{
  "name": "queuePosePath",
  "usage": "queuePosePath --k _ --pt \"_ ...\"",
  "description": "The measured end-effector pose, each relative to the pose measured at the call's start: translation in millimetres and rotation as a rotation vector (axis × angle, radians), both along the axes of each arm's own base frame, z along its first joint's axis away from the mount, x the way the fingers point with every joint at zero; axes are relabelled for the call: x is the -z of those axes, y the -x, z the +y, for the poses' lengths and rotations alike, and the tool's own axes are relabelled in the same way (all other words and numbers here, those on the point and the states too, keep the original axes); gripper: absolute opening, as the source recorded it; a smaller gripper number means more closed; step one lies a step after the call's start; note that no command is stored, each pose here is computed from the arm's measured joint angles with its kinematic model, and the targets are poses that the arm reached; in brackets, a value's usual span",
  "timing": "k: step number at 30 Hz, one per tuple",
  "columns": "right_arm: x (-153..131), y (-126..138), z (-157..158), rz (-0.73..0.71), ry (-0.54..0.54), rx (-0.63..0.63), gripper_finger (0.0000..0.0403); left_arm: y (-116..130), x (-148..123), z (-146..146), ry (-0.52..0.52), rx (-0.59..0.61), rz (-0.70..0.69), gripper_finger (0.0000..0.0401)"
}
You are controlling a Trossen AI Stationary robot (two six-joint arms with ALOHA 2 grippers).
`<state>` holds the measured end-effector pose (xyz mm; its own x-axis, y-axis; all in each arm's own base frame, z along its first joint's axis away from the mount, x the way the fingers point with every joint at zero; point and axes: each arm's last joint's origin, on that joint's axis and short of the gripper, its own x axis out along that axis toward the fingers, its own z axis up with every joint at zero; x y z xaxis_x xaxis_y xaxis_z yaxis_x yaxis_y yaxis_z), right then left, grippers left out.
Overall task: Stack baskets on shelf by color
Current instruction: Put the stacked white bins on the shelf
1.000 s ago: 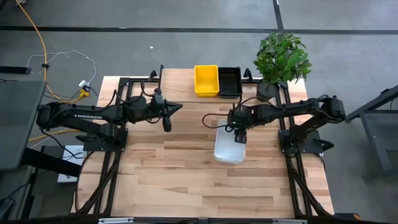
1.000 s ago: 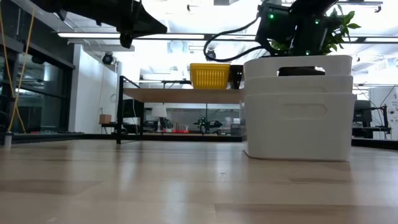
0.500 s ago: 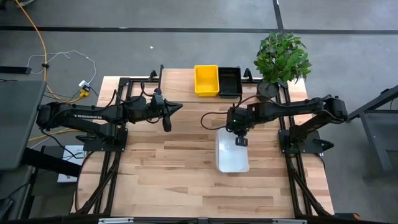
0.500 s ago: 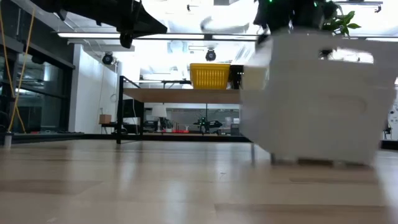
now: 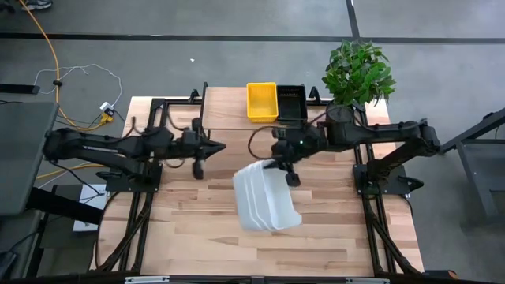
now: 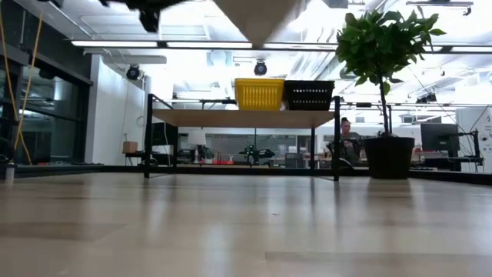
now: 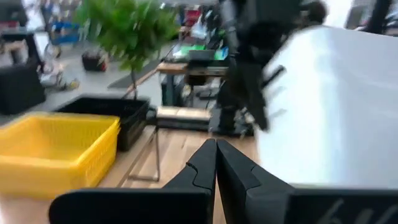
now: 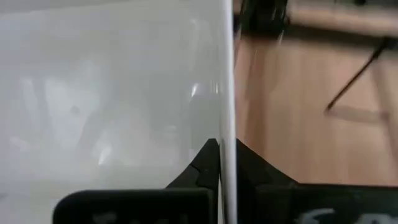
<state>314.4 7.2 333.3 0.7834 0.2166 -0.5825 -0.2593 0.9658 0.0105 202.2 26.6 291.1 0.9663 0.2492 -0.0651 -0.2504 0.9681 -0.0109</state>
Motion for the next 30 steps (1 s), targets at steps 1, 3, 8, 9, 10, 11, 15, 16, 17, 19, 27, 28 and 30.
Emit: queuePosePath --k 1,3,8,9,10,11,15,16,17,19,27,28,30 --pt "-8.9 -2.9 -0.1 -0.032 0.025 -0.007 0.0002 4.2 -3.8 -3.6 -0.012 0.015 -0.015 0.0" --pt "-25.7 -10.9 -1.7 -0.087 0.089 0.002 0.0001 13.5 -9.5 -11.2 -0.034 0.037 -0.039 0.0" --pt "-64.5 -39.5 -16.5 -0.194 0.262 0.115 0.0001 41.8 -7.8 -22.9 -0.054 -0.047 -0.111 0.0" --pt "-69.4 -46.3 -21.9 -0.198 0.292 0.146 0.0001 48.2 -6.1 -24.1 -0.051 -0.072 -0.129 0.0" --pt "-73.7 -53.3 -28.6 -0.198 0.316 0.179 0.0001 54.4 -3.5 -25.0 -0.048 -0.091 -0.145 0.0" --pt "-77.0 -60.7 -36.6 -0.191 0.332 0.207 0.0001 60.3 -0.3 -25.9 -0.045 -0.103 -0.153 0.0" --pt "-87.6 -83.3 -77.9 -0.14 0.377 0.289 0.0001 80.1 4.7 -27.2 0.009 -0.136 -0.185 0.0" --pt "-88.8 -87.6 -89.3 -0.12 0.387 0.307 0.0 83.8 6.5 -27.3 0.015 -0.139 -0.177 0.0" --pt "-89.8 -92.2 -100.8 -0.105 0.391 0.327 0.0 86.4 8.2 -27.8 0.023 -0.132 -0.169 0.0" --pt "-90.0 -99.1 -123.8 -0.067 0.392 0.365 0.0 90.6 11.6 -28.4 0.034 -0.122 -0.156 0.0" --pt "-50.3 -95.0 -196.9 0.014 0.366 0.39 0.0 96.2 16.3 -29.5 0.073 -0.119 -0.125 0.0" --pt "-47.4 -94.7 -203.3 0.012 0.334 0.402 0.0 96.0 16.4 -29.5 0.075 -0.119 -0.123 0.0" --pt "-42.2 -94.2 -212.9 0.007 0.267 0.413 0.0 95.6 16.7 -29.5 0.084 -0.121 -0.124 0.0"
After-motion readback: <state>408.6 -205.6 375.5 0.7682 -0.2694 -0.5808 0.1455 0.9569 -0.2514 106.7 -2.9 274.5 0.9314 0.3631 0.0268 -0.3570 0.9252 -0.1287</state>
